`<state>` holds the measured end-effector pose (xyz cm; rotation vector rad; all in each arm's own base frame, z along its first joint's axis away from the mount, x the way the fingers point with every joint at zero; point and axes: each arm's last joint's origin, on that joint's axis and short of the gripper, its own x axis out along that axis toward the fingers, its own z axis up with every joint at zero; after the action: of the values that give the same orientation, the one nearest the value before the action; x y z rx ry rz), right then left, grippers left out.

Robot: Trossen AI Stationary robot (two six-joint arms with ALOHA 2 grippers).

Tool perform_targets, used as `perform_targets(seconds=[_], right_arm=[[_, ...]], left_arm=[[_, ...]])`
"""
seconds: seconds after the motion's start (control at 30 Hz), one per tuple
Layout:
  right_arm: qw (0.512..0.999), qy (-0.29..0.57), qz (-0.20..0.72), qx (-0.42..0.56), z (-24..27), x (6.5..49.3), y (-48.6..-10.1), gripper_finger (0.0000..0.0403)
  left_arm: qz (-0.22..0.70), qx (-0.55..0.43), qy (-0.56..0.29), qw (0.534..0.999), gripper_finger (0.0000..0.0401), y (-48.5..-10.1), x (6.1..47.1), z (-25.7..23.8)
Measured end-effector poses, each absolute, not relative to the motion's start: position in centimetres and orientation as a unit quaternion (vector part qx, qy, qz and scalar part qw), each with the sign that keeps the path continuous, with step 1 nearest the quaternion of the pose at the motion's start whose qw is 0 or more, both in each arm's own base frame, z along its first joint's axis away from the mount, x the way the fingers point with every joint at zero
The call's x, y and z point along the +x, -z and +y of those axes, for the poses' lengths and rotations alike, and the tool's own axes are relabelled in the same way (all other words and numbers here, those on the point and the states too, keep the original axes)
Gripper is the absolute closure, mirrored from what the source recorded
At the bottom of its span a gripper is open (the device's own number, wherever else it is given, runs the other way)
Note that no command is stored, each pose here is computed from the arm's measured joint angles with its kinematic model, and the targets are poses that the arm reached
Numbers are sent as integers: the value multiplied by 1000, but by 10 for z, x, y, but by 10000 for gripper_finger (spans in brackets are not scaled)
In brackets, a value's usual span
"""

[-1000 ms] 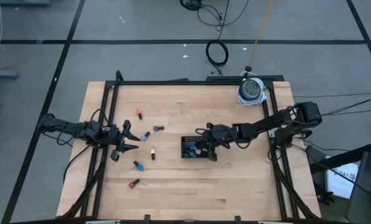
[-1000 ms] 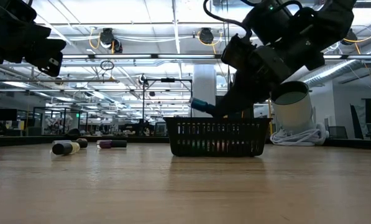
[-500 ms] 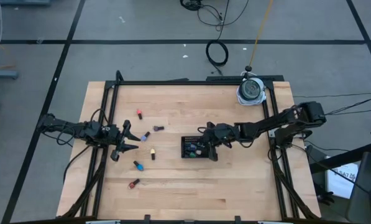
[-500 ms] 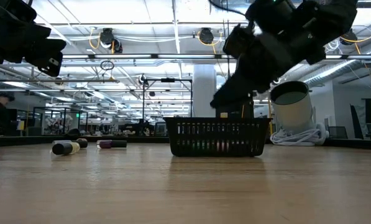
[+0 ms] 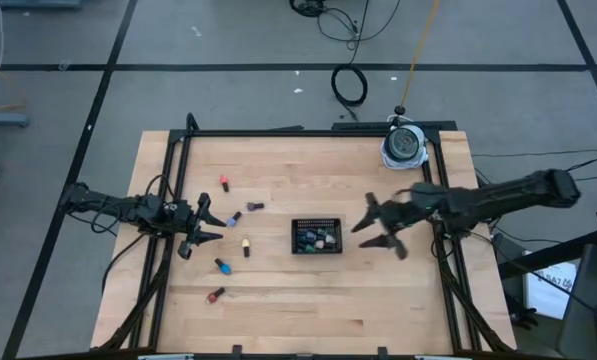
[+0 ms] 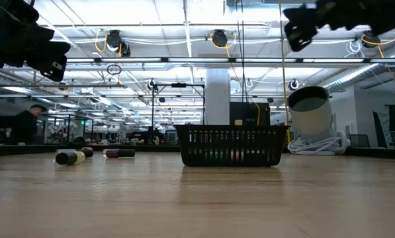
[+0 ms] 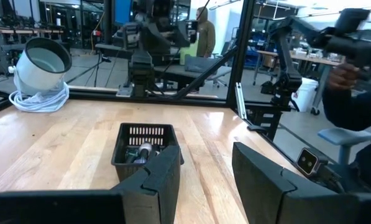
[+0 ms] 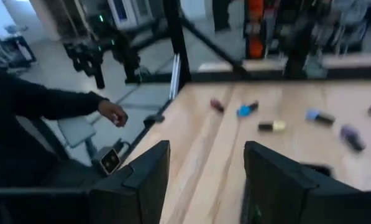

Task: Pick & Place Nail Polish
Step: Put the pink nail polish into the black bin

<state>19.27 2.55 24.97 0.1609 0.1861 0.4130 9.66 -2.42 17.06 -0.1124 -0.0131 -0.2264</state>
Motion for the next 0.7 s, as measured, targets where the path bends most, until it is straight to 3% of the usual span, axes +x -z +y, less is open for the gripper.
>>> perform_targets(seconds=[0.1,0.3,0.7], right_arm=[[976,-199,59,62,23,166,-242,209],[995,-68,30,62,13,135,-209,210],[998,-67,-19,3,11,113,-189,210]], left_arm=[[-7,-56,113,992,256,-171,97,-24],[-7,-56,113,992,256,-171,97,-24],[-15,-75,114,991,256,-173,97,-24]])
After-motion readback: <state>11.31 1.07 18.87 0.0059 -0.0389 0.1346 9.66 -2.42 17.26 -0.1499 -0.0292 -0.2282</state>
